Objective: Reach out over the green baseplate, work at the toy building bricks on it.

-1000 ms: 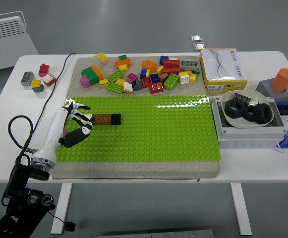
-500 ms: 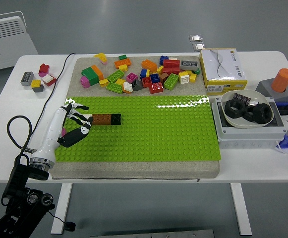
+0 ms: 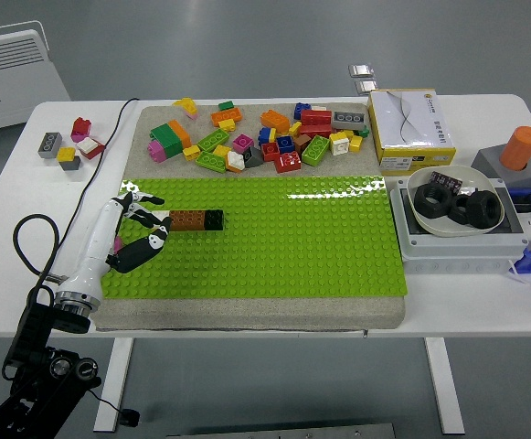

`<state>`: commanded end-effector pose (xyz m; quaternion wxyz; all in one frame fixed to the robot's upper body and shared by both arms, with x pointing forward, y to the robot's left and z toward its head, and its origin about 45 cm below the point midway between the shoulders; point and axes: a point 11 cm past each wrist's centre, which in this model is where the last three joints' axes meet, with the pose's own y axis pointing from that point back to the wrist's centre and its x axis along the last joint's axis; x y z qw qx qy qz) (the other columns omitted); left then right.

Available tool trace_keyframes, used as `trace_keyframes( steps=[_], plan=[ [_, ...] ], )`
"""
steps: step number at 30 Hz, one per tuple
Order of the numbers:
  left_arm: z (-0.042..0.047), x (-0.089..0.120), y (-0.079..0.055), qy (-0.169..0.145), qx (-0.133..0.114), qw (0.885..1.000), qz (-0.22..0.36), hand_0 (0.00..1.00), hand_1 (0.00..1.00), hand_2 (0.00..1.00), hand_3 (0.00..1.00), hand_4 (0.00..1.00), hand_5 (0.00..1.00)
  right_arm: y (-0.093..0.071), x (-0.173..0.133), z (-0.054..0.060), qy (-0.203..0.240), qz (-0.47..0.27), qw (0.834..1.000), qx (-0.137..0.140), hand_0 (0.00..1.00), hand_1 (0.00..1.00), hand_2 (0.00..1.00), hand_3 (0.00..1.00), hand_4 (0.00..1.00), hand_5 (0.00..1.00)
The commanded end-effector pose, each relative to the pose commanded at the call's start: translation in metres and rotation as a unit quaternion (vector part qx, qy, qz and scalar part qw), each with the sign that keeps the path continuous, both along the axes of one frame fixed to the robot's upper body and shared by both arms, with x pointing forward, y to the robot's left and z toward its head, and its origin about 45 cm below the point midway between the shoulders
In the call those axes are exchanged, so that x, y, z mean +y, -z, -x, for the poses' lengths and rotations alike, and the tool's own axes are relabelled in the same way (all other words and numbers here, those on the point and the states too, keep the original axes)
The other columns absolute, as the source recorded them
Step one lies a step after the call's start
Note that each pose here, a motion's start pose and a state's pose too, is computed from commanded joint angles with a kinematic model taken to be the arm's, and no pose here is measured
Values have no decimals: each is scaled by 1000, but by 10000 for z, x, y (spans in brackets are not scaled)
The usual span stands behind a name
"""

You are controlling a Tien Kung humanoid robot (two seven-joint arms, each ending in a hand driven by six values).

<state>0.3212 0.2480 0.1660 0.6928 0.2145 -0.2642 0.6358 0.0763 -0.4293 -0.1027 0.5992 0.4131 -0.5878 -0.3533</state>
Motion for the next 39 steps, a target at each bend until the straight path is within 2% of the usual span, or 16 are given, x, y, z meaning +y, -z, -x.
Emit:
trace_keyframes(
  steps=[8, 15, 21, 29, 30, 35, 36, 39],
  plan=[
    [9, 0, 21, 2, 4, 1000, -2, 684, 475, 467, 604, 649, 266, 8, 22, 4, 0, -2, 1000, 1, 519, 648, 752, 781, 856, 945],
    [47, -77, 92, 18, 17, 1000, -7, 685, 485, 473, 603, 649, 266, 26, 64, 28, -1, -3, 1000, 4, 519, 651, 757, 782, 856, 945],
    [38, -57, 95, 16, 16, 1000, -10, 685, 489, 476, 603, 652, 268, 24, 61, 22, -2, -2, 1000, 4, 519, 652, 758, 782, 855, 943],
    [9, 45, 49, 3, 7, 1000, -14, 686, 493, 477, 602, 652, 268, 25, 61, 29, -2, -2, 1000, 5, 519, 651, 758, 782, 853, 942],
    [0, 72, 38, -1, 6, 1000, -15, 690, 557, 523, 602, 654, 270, 24, 61, 26, -3, -1, 1000, 5, 519, 651, 758, 783, 853, 941],
    [-42, 264, -15, -29, -4, 999, -19, 690, 557, 523, 602, 654, 270, 16, 50, -3, -4, 0, 1000, 2, 519, 651, 758, 783, 853, 941],
    [-44, 283, -20, -32, -5, 999, -20, 693, 593, 545, 603, 652, 267, 15, 49, -6, -4, 0, 1000, 2, 519, 651, 757, 783, 852, 940],
    [-55, 399, -45, -48, -9, 999, -22, 693, 593, 545, 603, 652, 267, 12, 49, -22, -4, 0, 1000, 0, 519, 651, 757, 783, 852, 940]
  ],
)
